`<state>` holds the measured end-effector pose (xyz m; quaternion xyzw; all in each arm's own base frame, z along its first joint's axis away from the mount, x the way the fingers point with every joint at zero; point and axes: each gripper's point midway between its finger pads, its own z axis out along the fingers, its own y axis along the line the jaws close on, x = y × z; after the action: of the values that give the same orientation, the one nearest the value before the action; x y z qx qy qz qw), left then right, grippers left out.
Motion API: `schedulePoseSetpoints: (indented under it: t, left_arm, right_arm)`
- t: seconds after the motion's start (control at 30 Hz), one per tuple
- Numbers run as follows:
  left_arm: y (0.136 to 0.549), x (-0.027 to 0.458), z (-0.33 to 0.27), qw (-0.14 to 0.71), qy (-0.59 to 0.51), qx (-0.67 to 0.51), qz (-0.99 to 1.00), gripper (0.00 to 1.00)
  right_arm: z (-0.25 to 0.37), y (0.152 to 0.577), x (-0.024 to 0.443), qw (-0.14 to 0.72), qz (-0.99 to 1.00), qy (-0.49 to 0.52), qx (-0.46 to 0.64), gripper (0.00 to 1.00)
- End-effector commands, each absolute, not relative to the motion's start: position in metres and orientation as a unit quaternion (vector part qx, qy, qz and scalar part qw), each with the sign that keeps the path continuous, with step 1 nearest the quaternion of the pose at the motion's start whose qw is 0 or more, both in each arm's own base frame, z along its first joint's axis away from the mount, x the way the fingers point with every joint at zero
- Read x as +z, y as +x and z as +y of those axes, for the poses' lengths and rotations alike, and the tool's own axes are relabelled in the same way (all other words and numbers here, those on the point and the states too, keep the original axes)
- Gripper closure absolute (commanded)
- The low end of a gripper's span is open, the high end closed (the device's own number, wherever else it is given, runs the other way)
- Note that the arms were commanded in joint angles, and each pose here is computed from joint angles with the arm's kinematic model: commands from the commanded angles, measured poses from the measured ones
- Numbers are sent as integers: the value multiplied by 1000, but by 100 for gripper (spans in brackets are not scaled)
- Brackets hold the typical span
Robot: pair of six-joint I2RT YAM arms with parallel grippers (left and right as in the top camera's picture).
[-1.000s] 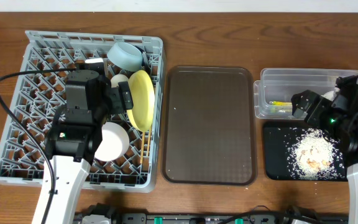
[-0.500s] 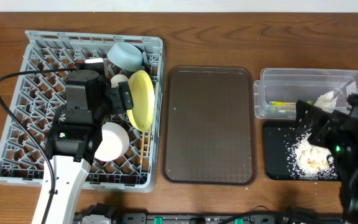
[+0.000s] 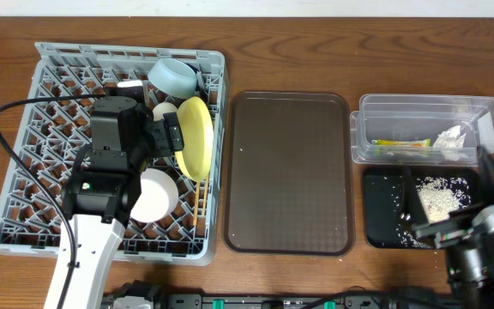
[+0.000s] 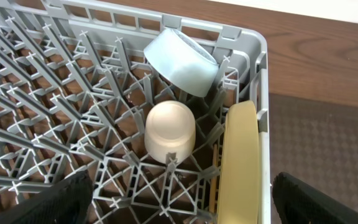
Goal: Sort waste into correct bins and load items into the dishwasher
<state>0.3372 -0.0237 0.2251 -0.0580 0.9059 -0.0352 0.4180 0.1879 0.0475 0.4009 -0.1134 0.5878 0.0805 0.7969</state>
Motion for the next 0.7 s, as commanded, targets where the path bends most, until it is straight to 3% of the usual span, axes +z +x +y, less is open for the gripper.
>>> schedulePoseSetpoints:
  t: [0.0, 0.4, 0.67]
  left_arm:
    - [340, 230, -22, 423, -60, -29, 904, 6]
    - [340, 230, -22, 423, -60, -29, 904, 6]
    - [340, 230, -22, 423, -60, -29, 904, 6]
  right_arm:
    - [51, 189, 364, 803, 577, -134, 66, 1]
    - [49, 225, 263, 801, 582, -109, 89, 1]
    - [40, 240, 209, 748, 653, -67, 96, 1]
